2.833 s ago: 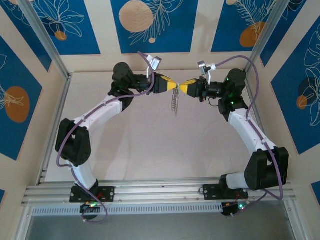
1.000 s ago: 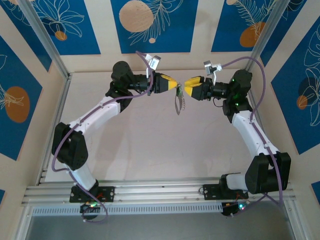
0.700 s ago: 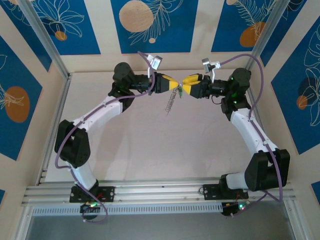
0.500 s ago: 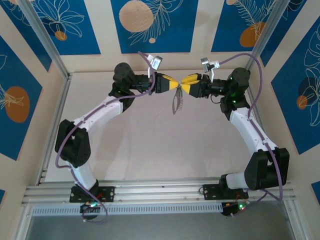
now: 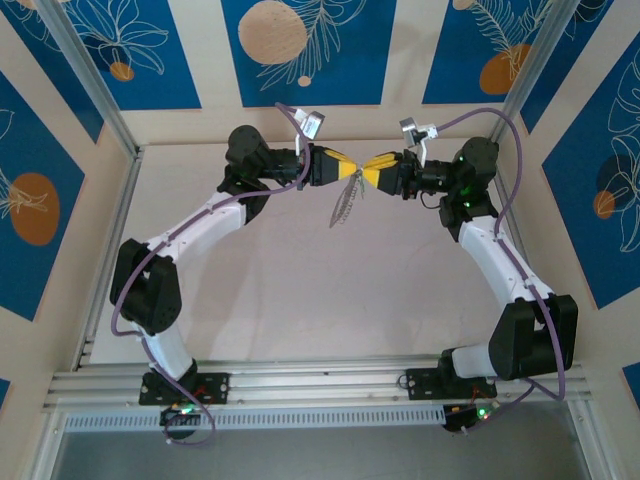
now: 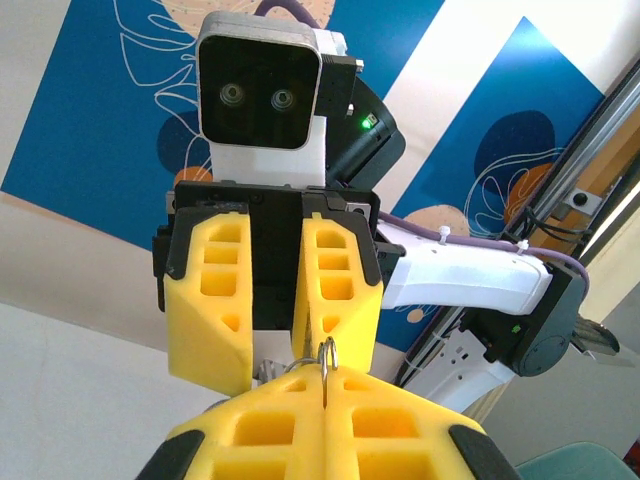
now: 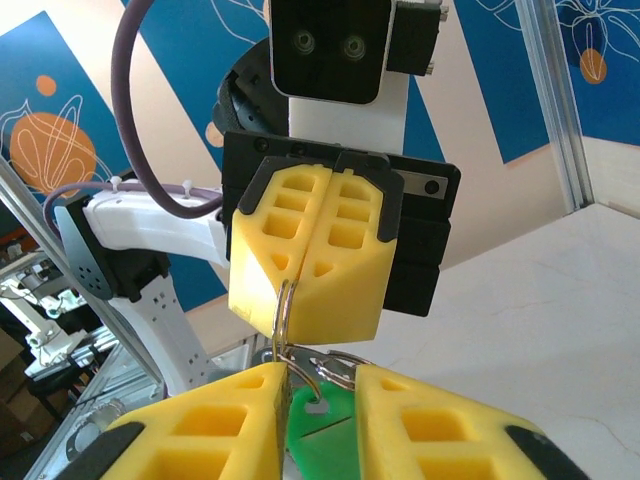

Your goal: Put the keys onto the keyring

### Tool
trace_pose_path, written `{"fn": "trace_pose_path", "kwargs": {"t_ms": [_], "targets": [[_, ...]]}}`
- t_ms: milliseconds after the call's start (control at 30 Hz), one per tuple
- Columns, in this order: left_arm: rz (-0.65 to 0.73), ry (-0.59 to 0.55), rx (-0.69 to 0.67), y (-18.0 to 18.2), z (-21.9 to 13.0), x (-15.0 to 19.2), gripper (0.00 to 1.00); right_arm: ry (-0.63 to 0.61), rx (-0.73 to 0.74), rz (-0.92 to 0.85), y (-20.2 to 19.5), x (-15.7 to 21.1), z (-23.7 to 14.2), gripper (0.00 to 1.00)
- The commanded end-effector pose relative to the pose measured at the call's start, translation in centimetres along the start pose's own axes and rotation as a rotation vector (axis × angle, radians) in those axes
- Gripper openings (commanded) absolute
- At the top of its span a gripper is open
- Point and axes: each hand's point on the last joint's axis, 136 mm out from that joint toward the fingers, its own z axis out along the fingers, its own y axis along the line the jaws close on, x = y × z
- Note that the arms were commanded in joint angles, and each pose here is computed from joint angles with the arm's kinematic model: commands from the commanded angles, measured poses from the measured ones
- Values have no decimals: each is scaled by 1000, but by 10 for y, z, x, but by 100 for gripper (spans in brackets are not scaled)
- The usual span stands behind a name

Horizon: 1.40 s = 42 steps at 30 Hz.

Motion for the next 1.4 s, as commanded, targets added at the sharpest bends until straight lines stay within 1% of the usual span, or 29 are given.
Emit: {"fn": "trace_pose_path", "kwargs": {"t_ms": [0, 167, 267, 467, 867, 1067, 1367], "targets": [[74, -12, 40, -18, 5, -13, 0, 11, -21, -17, 8, 3, 1, 23], [72, -11, 39, -17, 5, -13, 0, 9, -24, -18, 8, 2, 1, 20], [72, -11, 38, -16, 5, -13, 0, 8, -25, -19, 8, 2, 2, 15], [71, -11, 36, -15, 4, -12, 0, 7, -22, -22, 10, 3, 1, 0], [96, -33, 7, -16, 3, -16, 0, -12, 33, 10, 3, 8, -7, 0], [100, -44, -2, -16, 3, -18, 0, -10, 36, 35, -2, 14, -2, 0], [116, -61, -53, -10, 0, -18, 0, 22, 43, 99, -17, 32, 12, 0]]}}
